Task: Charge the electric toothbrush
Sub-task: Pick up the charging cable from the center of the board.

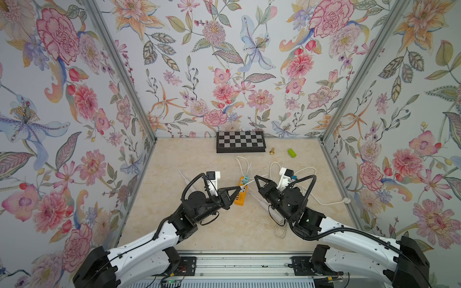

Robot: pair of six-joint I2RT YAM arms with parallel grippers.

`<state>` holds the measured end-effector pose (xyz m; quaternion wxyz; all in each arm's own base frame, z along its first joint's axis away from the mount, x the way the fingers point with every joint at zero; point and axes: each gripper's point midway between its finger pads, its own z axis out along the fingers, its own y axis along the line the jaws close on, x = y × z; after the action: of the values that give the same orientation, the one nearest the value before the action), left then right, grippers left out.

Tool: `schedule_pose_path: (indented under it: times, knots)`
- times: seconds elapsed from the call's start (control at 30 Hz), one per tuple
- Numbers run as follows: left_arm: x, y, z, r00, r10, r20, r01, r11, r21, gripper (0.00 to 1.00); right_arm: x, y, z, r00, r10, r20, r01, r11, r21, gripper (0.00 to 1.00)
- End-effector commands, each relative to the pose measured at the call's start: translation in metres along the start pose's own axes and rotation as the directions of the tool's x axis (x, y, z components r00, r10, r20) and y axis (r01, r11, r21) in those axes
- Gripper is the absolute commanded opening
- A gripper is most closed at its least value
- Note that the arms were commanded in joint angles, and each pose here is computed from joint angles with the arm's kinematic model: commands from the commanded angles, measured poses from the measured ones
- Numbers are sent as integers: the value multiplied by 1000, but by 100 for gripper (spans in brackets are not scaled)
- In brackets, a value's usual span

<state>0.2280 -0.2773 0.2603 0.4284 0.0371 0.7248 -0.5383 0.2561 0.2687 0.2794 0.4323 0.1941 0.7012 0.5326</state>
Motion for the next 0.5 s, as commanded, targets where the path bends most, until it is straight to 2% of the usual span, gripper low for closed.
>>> schedule_pose_path:
  times: [0.0,0.07,0.13,0.2,0.27,0.33,0.4,0.47]
  knots:
    - [-26,-9,-2,993,121,9,-120,992,-38,0,2,27,-1,995,-82,-64,76,993,-87,17]
    - [-34,-9,-5,977,210,-35,-212,974,-77,0,9,31,-4,973,-164,-163,146,982,-117,28]
    - [-39,-14,-11,954,294,-65,-299,950,-90,0,13,36,-10,925,-275,-260,242,958,-154,36]
    - [-41,-17,-15,934,342,-100,-351,931,-100,0,16,37,-22,847,-403,-347,358,915,-188,39]
    - [-40,-21,-18,912,380,-155,-397,913,-96,0,20,46,-39,746,-526,-408,440,850,-289,41]
    - [-44,-28,-20,894,408,-186,-430,898,-94,0,19,56,-56,668,-621,-411,496,783,-376,41]
    - [-45,-38,-23,873,439,-211,-461,885,-64,0,20,69,-72,599,-711,-369,526,697,-487,44]
    - [-46,-42,-27,847,469,-250,-496,866,-57,0,18,76,-79,539,-786,-305,577,607,-546,43]
